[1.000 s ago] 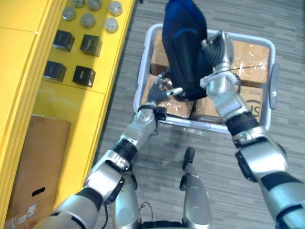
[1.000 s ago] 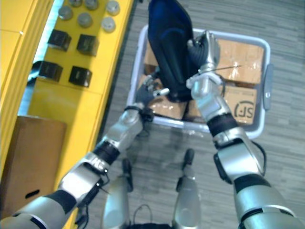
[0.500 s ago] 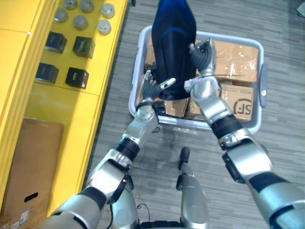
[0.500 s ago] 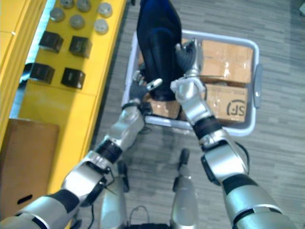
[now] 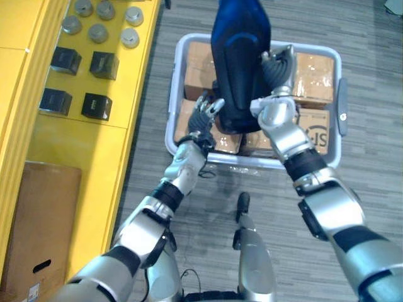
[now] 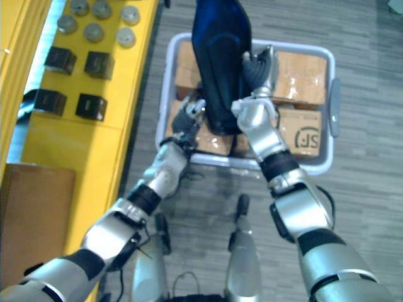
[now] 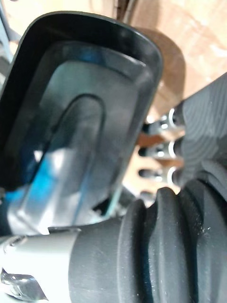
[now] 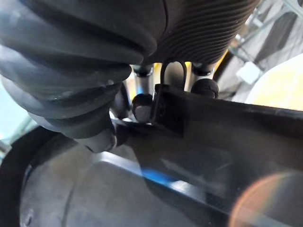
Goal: Walk over and take plastic housings, then place them on the shelf
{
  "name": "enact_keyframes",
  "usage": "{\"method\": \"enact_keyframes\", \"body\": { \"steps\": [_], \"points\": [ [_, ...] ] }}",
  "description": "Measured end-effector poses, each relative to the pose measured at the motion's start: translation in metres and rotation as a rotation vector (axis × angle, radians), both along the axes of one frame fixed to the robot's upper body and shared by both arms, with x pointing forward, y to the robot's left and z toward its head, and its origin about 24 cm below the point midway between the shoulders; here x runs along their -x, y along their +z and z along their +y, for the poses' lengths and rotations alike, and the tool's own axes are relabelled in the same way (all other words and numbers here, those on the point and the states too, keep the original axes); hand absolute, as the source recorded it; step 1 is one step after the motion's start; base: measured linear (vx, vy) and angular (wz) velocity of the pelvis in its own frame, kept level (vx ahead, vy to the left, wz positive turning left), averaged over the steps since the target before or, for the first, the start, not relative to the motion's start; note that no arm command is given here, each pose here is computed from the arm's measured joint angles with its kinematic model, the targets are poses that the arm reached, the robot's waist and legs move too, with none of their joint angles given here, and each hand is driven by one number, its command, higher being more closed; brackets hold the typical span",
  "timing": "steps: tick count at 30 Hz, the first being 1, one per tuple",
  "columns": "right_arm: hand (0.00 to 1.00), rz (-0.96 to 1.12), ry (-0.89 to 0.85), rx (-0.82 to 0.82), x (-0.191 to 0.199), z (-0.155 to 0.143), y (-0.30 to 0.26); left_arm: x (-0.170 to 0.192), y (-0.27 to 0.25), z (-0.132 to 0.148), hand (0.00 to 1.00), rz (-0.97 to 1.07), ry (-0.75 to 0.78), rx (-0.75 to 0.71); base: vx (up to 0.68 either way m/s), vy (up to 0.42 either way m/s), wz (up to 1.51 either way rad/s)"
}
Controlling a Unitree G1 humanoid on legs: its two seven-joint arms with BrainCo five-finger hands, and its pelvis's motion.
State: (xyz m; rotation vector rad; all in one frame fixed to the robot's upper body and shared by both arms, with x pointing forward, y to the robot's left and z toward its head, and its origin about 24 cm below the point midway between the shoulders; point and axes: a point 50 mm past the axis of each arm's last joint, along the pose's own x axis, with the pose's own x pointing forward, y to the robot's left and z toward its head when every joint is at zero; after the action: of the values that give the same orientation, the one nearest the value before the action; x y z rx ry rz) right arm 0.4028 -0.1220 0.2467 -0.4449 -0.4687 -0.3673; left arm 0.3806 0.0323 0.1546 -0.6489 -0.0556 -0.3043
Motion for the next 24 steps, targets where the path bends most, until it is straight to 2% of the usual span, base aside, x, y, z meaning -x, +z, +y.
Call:
{"method": "enact_keyframes", "body": {
  "steps": [3,9,17,20,22,24],
  "points": [
    [1.0,0.008,0.002,-0.019,0.0,-0.003,0.0,0.001,-0.001,-0.002,0.0,-0.003,-0.008,-0.005,0.0,0.0,0.0],
    [1.0,0.033,0.024,-0.03,-0.001,-0.009,-0.002,0.002,-0.006,0.001,0.0,0.022,-0.046,0.094,0.0,0.0,0.0],
    [1.0,0.05,0.015,-0.001,-0.002,-0.014,-0.008,0.003,-0.01,-0.003,0.0,0.034,-0.084,0.069,0.0,0.004,0.0],
    [1.0,0.059,0.018,0.011,-0.002,-0.016,-0.01,0.005,-0.011,-0.006,0.0,0.022,-0.084,0.0,0.0,0.0,0.0],
    [1.0,0.069,0.022,0.044,-0.001,-0.014,-0.016,0.007,-0.012,-0.011,0.0,0.007,-0.045,-0.142,0.01,0.016,0.0],
    [1.0,0.083,0.03,0.057,-0.001,-0.012,-0.02,0.008,-0.013,-0.013,0.0,0.011,-0.005,-0.221,0.0,0.0,0.0]
  ]
}}
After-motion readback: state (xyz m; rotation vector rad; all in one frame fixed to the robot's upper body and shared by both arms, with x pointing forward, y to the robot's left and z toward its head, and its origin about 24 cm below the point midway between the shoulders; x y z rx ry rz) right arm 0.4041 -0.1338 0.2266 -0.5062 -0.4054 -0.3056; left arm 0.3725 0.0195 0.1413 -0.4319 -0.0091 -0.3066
